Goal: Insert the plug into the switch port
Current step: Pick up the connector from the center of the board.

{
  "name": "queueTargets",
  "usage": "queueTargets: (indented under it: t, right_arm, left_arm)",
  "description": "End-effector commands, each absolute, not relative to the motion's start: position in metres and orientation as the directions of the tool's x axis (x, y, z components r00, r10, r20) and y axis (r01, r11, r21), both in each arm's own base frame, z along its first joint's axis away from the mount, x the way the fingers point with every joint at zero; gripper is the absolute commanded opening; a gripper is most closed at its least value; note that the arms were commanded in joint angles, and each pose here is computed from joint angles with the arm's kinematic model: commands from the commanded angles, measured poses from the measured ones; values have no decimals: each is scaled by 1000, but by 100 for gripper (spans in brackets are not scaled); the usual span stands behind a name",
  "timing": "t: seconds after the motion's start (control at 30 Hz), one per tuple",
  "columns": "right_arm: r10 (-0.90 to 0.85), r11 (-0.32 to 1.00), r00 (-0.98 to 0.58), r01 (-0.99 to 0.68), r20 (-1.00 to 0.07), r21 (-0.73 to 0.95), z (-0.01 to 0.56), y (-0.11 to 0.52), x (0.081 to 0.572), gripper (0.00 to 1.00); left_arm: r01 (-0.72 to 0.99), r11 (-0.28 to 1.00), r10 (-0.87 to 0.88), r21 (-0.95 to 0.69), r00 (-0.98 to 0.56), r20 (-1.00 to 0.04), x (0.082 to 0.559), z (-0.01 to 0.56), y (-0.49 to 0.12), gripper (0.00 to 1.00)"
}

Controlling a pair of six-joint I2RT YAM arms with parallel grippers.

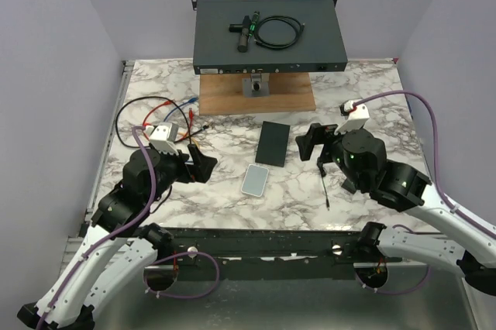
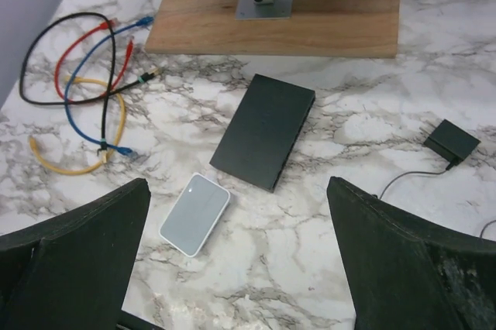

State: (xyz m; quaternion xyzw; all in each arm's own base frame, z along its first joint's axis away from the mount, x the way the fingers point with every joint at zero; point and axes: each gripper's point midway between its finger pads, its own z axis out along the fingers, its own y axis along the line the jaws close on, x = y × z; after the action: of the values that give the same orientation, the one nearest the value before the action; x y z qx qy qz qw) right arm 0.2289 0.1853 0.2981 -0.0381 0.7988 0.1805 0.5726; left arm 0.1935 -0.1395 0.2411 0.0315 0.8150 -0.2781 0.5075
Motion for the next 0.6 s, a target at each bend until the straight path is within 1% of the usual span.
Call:
queueTargets:
  t: [0.0, 0.23, 0.37, 0.57]
  right_arm:
    - [120, 965, -366, -174, -923, 194, 292, 169, 231, 100]
    - [-20, 982, -465, -178, -885, 71, 269, 177, 234, 100]
    - [-75, 991, -516, -130, -853, -8, 248, 174, 238, 100]
    - [-129, 992, -622, -75, -773, -105, 208, 168, 235, 100]
  left_arm:
    - [339, 830, -250, -444, -485, -838, 190, 241, -141, 99]
    - [310, 845, -252, -437, -489, -835, 190, 239, -136, 98]
    - [324, 829, -261, -455, -496, -828, 188, 240, -140, 99]
    - [321, 829, -256, -458, -511, -821, 186, 238, -140, 99]
